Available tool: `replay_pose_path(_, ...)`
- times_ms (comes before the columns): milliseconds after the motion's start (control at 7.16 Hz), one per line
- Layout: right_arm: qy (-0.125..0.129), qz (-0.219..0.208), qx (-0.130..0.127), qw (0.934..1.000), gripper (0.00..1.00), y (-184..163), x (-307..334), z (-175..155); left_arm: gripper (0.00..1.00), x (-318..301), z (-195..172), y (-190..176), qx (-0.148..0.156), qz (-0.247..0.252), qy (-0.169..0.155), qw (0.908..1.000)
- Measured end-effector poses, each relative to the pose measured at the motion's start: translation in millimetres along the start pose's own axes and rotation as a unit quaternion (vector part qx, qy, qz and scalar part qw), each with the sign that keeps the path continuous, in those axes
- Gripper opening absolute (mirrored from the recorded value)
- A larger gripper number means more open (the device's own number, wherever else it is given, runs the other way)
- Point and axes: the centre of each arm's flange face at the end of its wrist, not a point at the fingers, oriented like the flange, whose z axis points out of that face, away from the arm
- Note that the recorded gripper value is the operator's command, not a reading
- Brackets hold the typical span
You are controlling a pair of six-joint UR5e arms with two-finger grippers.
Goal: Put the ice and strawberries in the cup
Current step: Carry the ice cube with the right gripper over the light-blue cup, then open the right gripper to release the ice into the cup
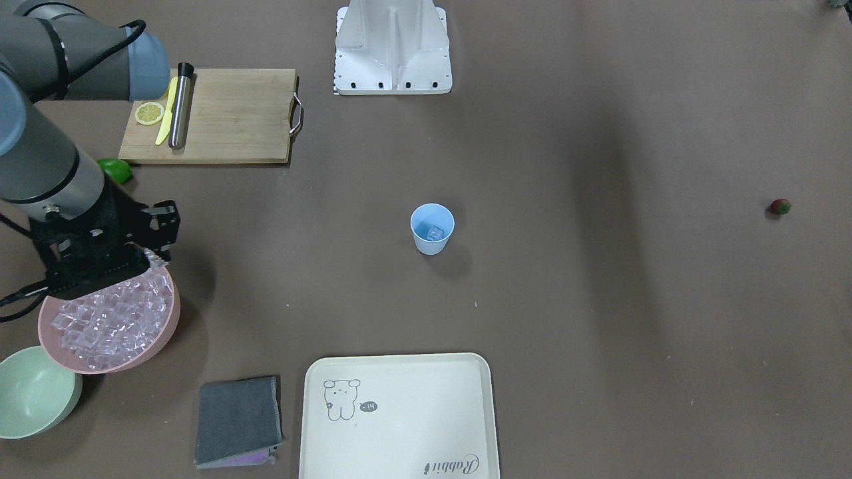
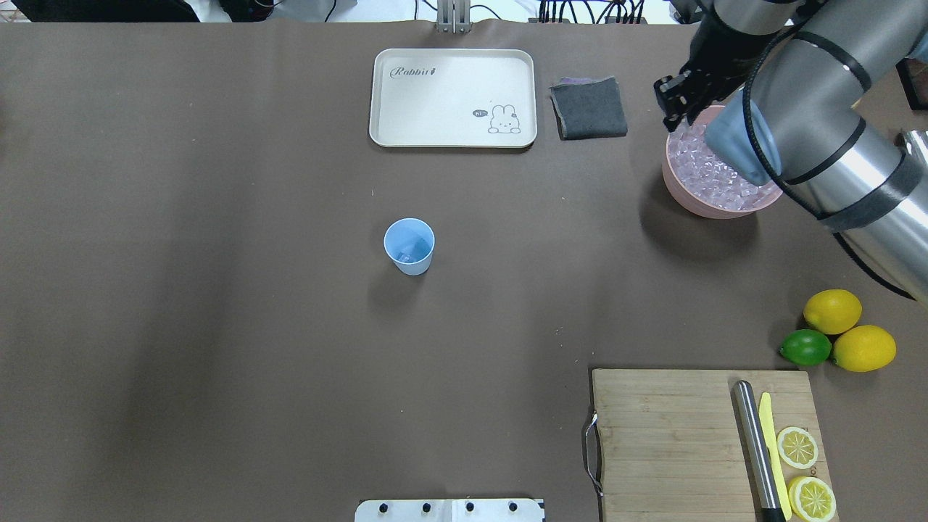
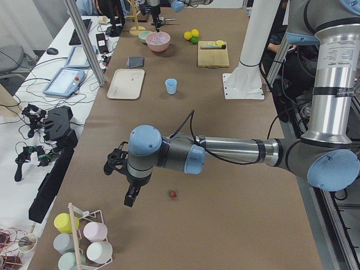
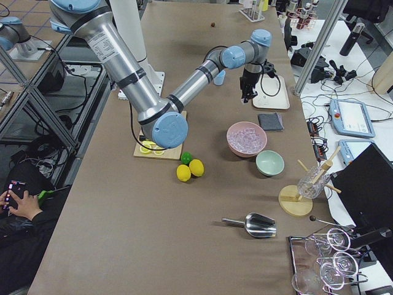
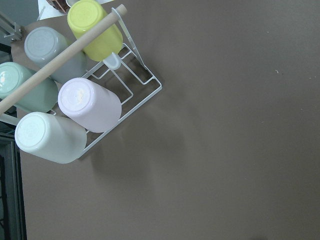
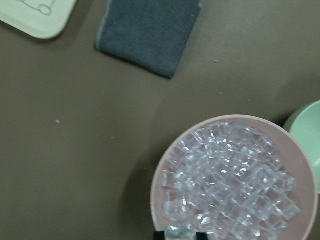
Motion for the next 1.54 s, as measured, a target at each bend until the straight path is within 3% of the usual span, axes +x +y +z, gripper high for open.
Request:
replay_pose_path(279,-0.081,0.074,0.035,0.9933,0.00,18,-107,32,0.98,0,2,0,-0.002,0.000,0.001,1.0000)
replay_pose_path(419,-0.105,0.102,0.048,0.9880,0.00,28,-157,52,0.98,2,6,0,-0.005,0.001,0.002,1.0000)
replay_pose_path(838,-0.101,0.148,0.068,0.9814,0.00,32,-264,99,0.98,4,14,0,-0.012,0.004,0.005,0.9999)
replay_pose_path(1396,-0.092,0.156,0.075,0.9805,0.00,26,-298,138,0.98,3,16,0,-0.014,0.004,0.005,0.9999)
replay_pose_path(1536,-0.092,0.158,0.076,0.9801,0.90,25,-305,139,0.98,2,17,0,-0.015,0.003,0.005,0.9999)
